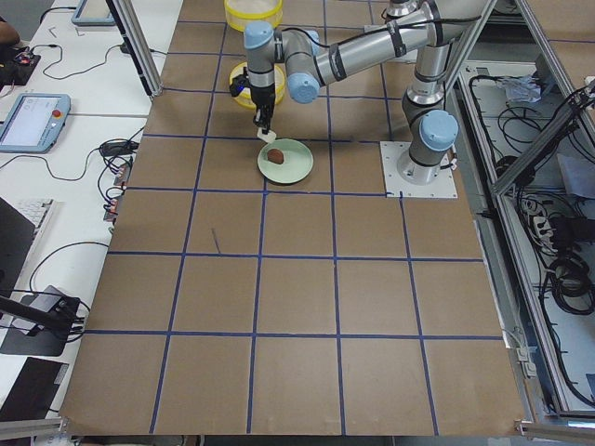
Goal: Place buns in different layers of steamer
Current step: 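Carry the white bun with the left gripper into the lower steamer tier, then open the left gripper to release the white bun and withdraw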
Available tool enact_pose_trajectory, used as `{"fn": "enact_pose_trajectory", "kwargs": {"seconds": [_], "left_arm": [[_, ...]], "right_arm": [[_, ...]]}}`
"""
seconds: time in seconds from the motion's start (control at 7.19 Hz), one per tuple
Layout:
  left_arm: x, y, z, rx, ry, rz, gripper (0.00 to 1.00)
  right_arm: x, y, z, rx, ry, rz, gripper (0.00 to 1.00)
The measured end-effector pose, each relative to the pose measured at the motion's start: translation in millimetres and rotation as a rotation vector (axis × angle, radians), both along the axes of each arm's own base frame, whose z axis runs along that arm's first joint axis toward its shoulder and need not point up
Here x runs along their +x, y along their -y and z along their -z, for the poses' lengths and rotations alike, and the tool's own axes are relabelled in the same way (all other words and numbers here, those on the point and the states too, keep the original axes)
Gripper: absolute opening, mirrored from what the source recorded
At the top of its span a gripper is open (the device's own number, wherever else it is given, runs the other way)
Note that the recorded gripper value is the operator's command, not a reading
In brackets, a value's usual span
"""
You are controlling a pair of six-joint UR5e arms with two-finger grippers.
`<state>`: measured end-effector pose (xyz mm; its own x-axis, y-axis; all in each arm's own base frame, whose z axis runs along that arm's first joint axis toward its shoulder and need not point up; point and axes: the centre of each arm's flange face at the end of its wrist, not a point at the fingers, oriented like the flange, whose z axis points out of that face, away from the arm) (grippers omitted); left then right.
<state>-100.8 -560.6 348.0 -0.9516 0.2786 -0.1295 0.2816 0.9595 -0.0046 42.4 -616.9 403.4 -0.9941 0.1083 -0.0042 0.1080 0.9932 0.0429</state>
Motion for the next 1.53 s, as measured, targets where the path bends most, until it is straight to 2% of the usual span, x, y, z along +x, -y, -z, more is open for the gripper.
{"fn": "enact_pose_trajectory", "kwargs": {"seconds": [0.14, 0.28, 0.56, 0.7, 0.83, 0.97, 1.25, 1.39, 1.53], "left_arm": [[-41, 6, -8, -0.025, -0.044, -0.027, 0.01], [-78, 12, 4, -0.033, -0.116, -0.082, 0.01], [-143, 25, 35, -0.051, -0.317, -0.237, 0.01], [-170, 29, 48, -0.044, -0.421, -0.317, 0.09], [-191, 33, 61, -0.036, -0.511, -0.394, 0.92], [-209, 34, 73, -0.025, -0.568, -0.455, 1.00], [-223, 31, 73, -0.024, -0.604, -0.490, 1.00], [-224, 29, 70, -0.027, -0.604, -0.493, 1.00], [-220, 26, 72, -0.029, -0.566, -0.495, 1.00]], "right_arm": [[-1, 1, 5, 0.006, -0.008, -0.008, 0.05], [-2, 2, 8, 0.009, -0.012, -0.011, 0.05], [-2, 1, 12, 0.014, -0.014, -0.016, 0.05], [-2, 0, 14, 0.013, -0.015, -0.017, 0.06], [-2, 0, 15, 0.012, -0.015, -0.016, 0.06], [-2, -1, 16, 0.013, -0.015, -0.015, 0.06], [-2, -1, 17, 0.014, -0.014, -0.014, 0.06], [-2, -2, 17, 0.014, -0.013, -0.011, 0.06], [-1, -2, 16, 0.013, -0.012, 0.001, 0.06]]}}
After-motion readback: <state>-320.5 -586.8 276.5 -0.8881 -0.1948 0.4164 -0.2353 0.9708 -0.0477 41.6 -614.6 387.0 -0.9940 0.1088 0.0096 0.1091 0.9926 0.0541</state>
